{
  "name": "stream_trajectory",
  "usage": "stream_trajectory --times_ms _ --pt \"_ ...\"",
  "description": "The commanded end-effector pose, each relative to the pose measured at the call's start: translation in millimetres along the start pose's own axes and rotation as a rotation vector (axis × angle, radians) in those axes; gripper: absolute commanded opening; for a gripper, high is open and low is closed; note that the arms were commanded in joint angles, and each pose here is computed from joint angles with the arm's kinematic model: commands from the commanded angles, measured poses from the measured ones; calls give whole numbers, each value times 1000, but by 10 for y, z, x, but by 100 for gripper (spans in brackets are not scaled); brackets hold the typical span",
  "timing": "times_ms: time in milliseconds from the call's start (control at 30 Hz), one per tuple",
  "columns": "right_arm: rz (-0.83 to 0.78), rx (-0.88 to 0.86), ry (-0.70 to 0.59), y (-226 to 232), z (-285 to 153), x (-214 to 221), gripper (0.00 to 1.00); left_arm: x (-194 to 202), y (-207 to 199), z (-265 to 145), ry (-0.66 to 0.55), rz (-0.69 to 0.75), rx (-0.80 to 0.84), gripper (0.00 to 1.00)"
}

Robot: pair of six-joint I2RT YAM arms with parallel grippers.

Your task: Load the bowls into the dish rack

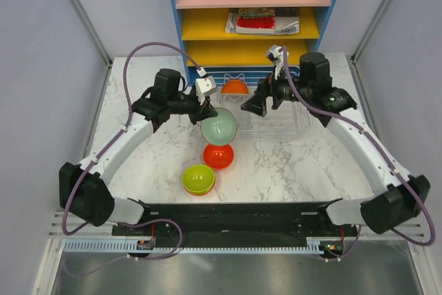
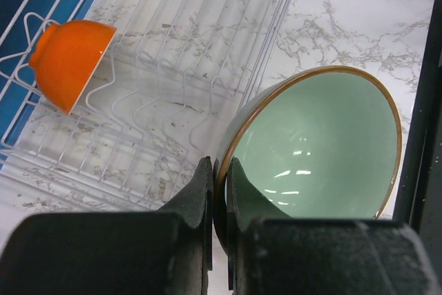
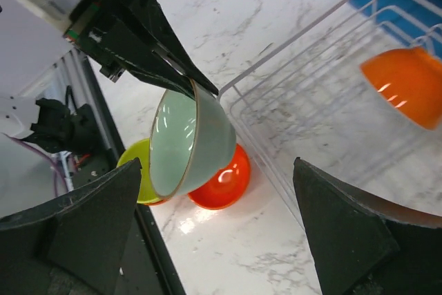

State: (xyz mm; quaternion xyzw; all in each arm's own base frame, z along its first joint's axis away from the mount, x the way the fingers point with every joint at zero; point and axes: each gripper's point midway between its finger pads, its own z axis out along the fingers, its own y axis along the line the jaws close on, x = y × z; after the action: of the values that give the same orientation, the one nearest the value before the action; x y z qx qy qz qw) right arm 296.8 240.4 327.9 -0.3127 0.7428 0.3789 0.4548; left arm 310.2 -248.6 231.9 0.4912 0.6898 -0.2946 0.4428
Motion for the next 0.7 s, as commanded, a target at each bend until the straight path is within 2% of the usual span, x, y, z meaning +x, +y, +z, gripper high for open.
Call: stream_trajectory --times_ms 0,133,367,667 --pt "172 -239 23 171 317 94 98 -497 -50 -97 -163 43 11 2" --pt "278 -291 90 52 569 347 98 -500 -51 -134 -169 49 -2 2" --pt "375 -452 162 162 651 541 98 -510 -14 -170 -175 57 -21 2" --pt "397 -547 217 328 734 701 98 -569 -34 -215 -190 63 -21 2"
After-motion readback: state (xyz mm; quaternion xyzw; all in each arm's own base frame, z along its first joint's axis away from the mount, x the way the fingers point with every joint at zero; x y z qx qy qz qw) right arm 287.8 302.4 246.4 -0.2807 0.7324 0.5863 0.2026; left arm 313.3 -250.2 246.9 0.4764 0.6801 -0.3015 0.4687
